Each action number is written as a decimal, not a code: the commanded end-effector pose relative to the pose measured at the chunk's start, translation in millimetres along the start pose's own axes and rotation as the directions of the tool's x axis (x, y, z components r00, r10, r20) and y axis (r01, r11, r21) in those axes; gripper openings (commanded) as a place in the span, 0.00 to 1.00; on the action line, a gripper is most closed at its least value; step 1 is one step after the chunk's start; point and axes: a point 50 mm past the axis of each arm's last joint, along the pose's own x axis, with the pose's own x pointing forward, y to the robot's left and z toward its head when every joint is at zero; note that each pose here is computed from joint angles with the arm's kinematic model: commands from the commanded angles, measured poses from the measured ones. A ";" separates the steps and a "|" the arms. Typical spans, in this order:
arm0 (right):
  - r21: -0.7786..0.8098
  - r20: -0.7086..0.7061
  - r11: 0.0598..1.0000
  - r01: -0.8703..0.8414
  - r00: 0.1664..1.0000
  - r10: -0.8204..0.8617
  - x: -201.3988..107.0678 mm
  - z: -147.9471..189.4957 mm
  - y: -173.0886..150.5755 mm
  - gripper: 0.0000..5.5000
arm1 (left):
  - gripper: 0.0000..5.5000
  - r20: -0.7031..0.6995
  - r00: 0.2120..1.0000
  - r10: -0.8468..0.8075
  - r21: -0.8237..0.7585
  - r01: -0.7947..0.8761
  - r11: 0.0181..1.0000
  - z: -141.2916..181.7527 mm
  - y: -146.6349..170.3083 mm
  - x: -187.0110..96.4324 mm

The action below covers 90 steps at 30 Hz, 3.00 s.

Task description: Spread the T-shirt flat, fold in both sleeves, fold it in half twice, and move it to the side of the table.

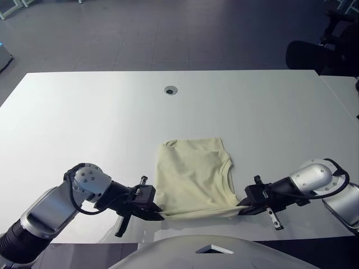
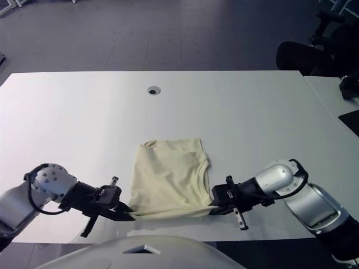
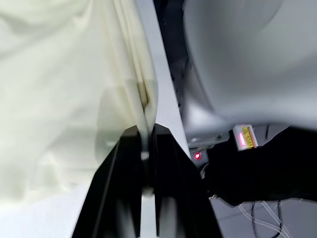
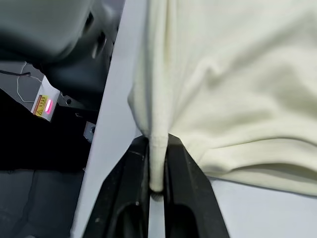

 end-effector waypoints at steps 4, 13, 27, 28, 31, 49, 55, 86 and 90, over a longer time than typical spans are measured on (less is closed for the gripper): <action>0.141 0.175 0.988 -0.066 0.984 0.040 -30.1 19.2 -11.2 0.03 | 0.02 0.093 0.996 0.012 -0.009 -0.011 1.000 26.6 16.9 -29.4; 0.257 0.307 0.963 -0.079 0.952 -0.004 -49.5 27.0 -55.5 0.03 | 0.02 0.131 0.991 0.041 -0.020 -0.039 0.999 39.2 50.1 -55.4; 0.349 0.274 0.936 -0.040 0.960 -0.061 -44.3 9.7 -106.2 0.03 | 0.02 0.162 0.970 0.179 -0.025 -0.177 0.984 45.2 116.5 -60.7; 0.353 0.273 0.935 -0.037 0.960 -0.065 -42.4 8.8 -109.0 0.03 | 0.02 0.165 0.968 0.187 -0.026 -0.185 0.982 45.4 119.4 -59.6; 0.359 0.269 0.933 -0.033 0.961 -0.070 -38.7 6.4 -115.0 0.03 | 0.02 0.163 0.965 0.206 -0.024 -0.205 0.978 44.4 126.1 -57.3; 0.408 0.194 0.907 0.106 0.961 -0.199 -33.8 -12.2 -142.7 0.03 | 0.02 0.091 0.912 0.399 0.082 -0.406 0.910 41.6 161.2 -44.4; 0.391 0.184 0.903 0.179 0.946 -0.268 -37.4 -11.5 -148.7 0.03 | 0.08 0.105 0.861 0.498 0.132 -0.508 0.851 44.2 171.2 -43.1; 0.062 0.434 0.918 0.391 0.818 -0.378 36.6 43.6 -155.4 0.96 | 0.98 0.293 0.434 0.852 -0.040 -0.885 0.464 36.6 155.5 -61.4; 0.098 0.383 0.920 0.379 0.840 -0.386 48.3 22.1 -159.7 0.98 | 0.98 0.305 0.431 0.849 -0.046 -0.884 0.465 41.0 158.4 -63.6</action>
